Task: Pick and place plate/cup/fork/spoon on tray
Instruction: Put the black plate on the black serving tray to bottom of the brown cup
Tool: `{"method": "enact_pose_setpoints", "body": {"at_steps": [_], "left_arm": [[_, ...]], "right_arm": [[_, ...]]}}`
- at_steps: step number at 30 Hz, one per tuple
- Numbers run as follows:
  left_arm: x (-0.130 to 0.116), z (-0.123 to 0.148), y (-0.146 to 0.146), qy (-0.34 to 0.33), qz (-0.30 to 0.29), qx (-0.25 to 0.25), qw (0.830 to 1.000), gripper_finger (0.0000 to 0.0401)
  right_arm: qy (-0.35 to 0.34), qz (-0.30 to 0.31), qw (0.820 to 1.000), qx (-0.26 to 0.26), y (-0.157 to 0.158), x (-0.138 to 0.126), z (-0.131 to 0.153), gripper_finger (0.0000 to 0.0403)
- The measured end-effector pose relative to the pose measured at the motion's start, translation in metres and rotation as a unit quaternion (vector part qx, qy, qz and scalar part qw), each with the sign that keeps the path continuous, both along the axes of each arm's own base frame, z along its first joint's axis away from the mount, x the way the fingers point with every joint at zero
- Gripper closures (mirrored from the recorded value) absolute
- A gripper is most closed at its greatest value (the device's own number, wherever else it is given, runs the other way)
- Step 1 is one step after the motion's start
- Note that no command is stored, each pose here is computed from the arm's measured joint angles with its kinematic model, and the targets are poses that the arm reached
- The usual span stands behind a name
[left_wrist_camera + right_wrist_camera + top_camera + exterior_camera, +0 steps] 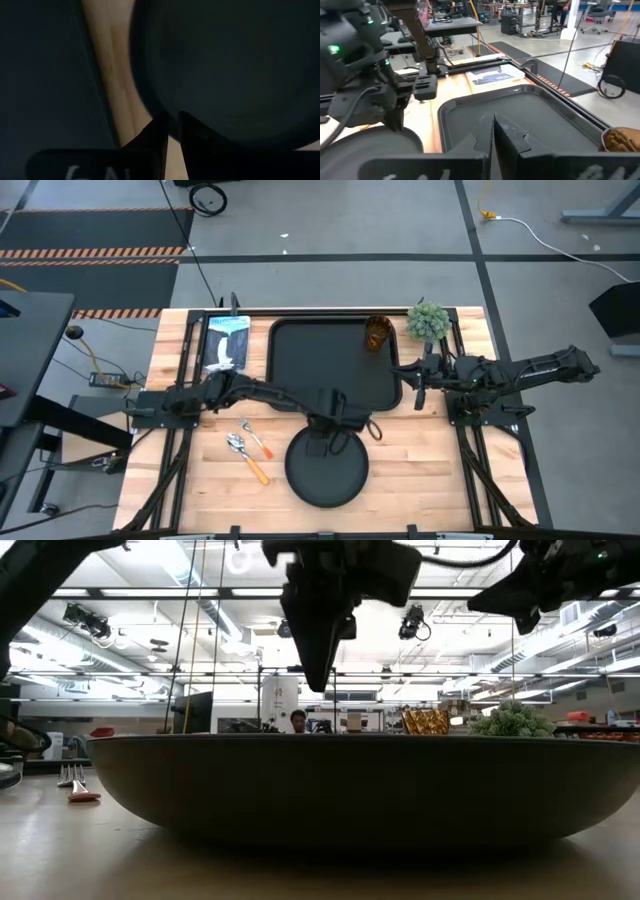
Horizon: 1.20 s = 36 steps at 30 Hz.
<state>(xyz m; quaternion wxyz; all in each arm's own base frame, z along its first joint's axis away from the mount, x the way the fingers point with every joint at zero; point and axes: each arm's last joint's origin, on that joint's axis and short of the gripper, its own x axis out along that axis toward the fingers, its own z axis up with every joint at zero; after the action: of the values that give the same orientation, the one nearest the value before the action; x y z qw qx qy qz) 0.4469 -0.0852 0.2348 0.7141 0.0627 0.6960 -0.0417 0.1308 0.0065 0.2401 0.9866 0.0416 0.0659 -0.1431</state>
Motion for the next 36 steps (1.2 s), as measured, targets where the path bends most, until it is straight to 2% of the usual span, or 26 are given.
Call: {"method": "enact_pose_setpoints", "body": {"at_steps": [5,13,17,21,24,26,30,32,36], "left_arm": [[-0.007,0.003,-0.022,-0.008,-0.008,0.048,0.999,0.0351],[-0.014,0.02,-0.029,-0.043,-0.004,0.091,0.995,0.0351],[-0.018,0.021,-0.027,-0.03,0.001,0.105,0.994,0.0351],[-0.026,0.005,-0.014,-0.018,0.024,0.128,0.991,0.0351],[-0.043,-0.009,-0.007,-0.032,0.058,0.12,0.991,0.0351],[-0.063,-0.006,-0.004,-0.054,0.091,0.108,0.988,0.0351],[-0.098,0.004,-0.003,-0.135,0.161,0.052,0.976,0.0351],[-0.114,0.002,-0.003,-0.159,0.202,0.029,0.966,0.0351],[-0.141,-0.003,0.003,-0.184,0.311,-0.025,0.932,0.035]], "right_arm": [[-0.001,0.012,1.0,-0.003,0.002,-0.007,0.001,0.038],[0.001,0.046,0.999,-0.006,0.007,-0.009,0.001,0.038],[0.0,0.055,0.998,-0.009,0.008,-0.01,0.001,0.038],[0.001,0.064,0.998,-0.008,0.009,-0.01,0.001,0.038],[0.003,0.071,0.997,-0.008,0.01,-0.01,0.001,0.038],[0.005,0.072,0.997,-0.011,0.01,-0.011,0.001,0.038],[-0.002,0.074,0.997,-0.021,0.01,-0.011,0.002,0.038],[-0.008,0.074,0.997,-0.023,0.01,-0.011,0.004,0.038],[-0.013,0.075,0.997,-0.028,0.01,-0.011,0.005,0.038]]}}
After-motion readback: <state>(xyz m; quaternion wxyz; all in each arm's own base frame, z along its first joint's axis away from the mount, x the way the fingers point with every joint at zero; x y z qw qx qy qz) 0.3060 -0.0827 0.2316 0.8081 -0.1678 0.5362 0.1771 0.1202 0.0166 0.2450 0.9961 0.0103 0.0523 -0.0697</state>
